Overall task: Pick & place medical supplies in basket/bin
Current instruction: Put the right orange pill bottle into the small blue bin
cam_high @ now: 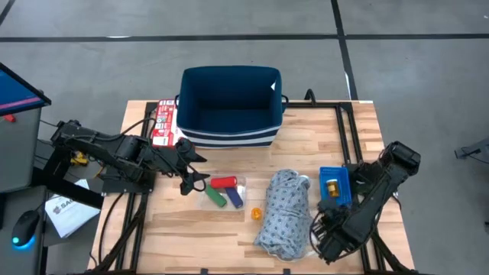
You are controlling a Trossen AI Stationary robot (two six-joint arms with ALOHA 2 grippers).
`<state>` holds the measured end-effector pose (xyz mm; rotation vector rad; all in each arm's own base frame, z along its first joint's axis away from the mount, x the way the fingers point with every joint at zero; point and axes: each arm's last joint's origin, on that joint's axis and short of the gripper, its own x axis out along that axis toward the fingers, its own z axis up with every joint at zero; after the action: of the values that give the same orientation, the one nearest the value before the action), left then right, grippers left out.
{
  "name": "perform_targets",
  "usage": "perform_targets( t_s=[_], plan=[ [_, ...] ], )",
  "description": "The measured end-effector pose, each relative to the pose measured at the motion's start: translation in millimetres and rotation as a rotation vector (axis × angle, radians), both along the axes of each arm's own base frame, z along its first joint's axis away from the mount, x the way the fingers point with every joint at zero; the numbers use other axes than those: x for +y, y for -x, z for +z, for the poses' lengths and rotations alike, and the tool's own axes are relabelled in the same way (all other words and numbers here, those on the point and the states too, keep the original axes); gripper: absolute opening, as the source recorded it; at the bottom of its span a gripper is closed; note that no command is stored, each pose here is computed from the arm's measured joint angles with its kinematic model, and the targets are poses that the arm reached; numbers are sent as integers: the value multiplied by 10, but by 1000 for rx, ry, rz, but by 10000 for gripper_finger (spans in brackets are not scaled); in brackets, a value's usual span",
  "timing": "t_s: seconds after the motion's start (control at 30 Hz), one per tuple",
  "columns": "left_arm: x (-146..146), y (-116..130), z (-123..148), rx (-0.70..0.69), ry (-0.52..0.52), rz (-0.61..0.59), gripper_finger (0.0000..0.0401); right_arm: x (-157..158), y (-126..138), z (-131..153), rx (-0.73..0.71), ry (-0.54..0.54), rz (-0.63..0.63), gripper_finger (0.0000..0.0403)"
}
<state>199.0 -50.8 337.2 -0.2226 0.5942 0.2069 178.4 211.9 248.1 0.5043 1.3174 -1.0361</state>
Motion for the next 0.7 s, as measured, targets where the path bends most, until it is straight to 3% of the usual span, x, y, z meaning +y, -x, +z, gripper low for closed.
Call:
perform_targets(
  t_s=[0.23,0.47,0.7],
  plan=[
    [6,-4,8,-10,-25,13,266,-324,-70,27,22,20,-30,169],
    [6,-7,11,-11,-39,6,266,-799,89,-148,81,54,-146,169],
    [5,-10,15,-13,-61,-11,266,-1215,224,-322,63,-27,-232,169]
  ],
)
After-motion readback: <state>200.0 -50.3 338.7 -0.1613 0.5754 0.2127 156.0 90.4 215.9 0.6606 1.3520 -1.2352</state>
